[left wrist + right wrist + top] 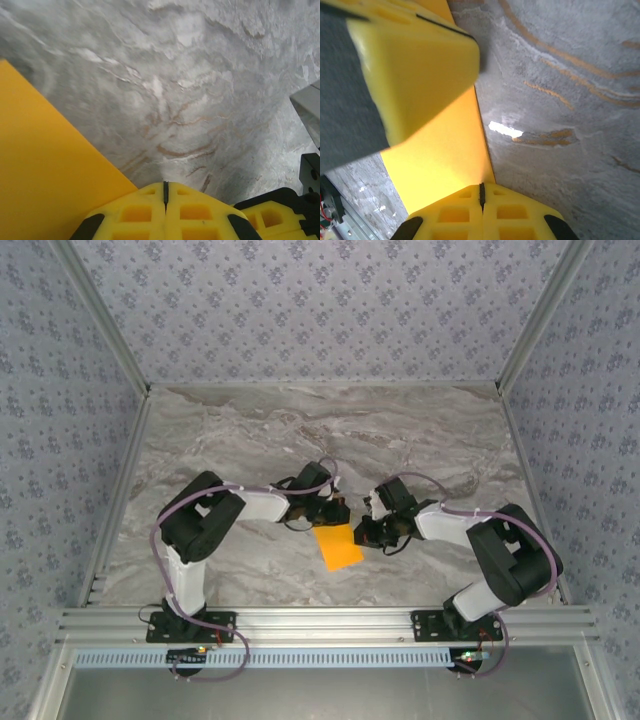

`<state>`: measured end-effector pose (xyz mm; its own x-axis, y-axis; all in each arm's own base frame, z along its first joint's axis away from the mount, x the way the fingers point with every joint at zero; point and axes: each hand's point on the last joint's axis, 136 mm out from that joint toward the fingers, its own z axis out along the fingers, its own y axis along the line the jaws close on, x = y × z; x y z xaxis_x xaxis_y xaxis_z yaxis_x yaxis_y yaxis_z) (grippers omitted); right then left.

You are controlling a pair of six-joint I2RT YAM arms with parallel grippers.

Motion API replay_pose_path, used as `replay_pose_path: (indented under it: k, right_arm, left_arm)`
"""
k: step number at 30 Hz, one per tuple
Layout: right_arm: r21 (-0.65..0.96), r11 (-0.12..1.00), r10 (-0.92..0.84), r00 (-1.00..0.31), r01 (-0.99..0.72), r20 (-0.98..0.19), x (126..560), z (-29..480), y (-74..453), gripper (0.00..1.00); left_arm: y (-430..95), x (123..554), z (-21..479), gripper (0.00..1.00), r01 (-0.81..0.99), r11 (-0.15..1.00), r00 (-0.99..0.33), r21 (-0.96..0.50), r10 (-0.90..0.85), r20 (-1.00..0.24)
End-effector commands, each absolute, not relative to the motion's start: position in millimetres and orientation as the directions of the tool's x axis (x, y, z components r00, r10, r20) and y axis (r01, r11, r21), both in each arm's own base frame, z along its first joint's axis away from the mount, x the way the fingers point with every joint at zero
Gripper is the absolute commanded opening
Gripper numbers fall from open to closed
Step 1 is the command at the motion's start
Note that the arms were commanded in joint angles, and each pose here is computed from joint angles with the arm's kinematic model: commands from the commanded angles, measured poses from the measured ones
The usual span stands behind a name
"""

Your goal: Fold a paper plane with a square sheet of paper (pick it up from the middle)

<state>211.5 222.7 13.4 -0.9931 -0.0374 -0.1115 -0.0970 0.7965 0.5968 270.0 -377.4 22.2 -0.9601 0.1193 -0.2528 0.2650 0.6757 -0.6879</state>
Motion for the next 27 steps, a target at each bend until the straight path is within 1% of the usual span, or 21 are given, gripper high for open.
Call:
replay_pose_path:
  k: [1, 12, 15, 18, 23, 27]
  right_arm:
    - [0.366, 0.931, -0.026, -0.997, 0.001, 0.069, 166, -35, 169, 0.00]
    - [0.364, 0.931, -0.038, -0.996, -0.008, 0.076, 162, -35, 169, 0.00]
    - [0.371, 0.929, -0.039, -0.997, -0.009, 0.074, 162, -33, 171, 0.00]
    - [0.385, 0.923, -0.041, -0.997, -0.015, 0.059, 164, -29, 175, 0.00]
    - [0.399, 0.917, -0.049, -0.998, -0.026, 0.047, 165, -24, 180, 0.00]
    - [0.396, 0.918, -0.049, -0.997, -0.025, 0.052, 163, -26, 180, 0.00]
  left_arm:
    - [-336, 312, -2, 0.00, 0.193, 0.799, -0.957, -0.569, 0.026, -0.288]
    - [-306, 351, -12, 0.00, 0.169, 0.832, -0.954, -0.529, 0.003, -0.301]
    - [-302, 363, -5, 0.00, 0.169, 0.832, -0.949, -0.528, -0.007, -0.315]
    - [-306, 372, 15, 0.00, 0.198, 0.817, -0.939, -0.541, 0.000, -0.344]
    - [-325, 366, 61, 0.00, 0.278, 0.739, -0.919, -0.614, 0.020, -0.393]
    - [-351, 339, 77, 0.00, 0.331, 0.673, -0.916, -0.661, 0.061, -0.396]
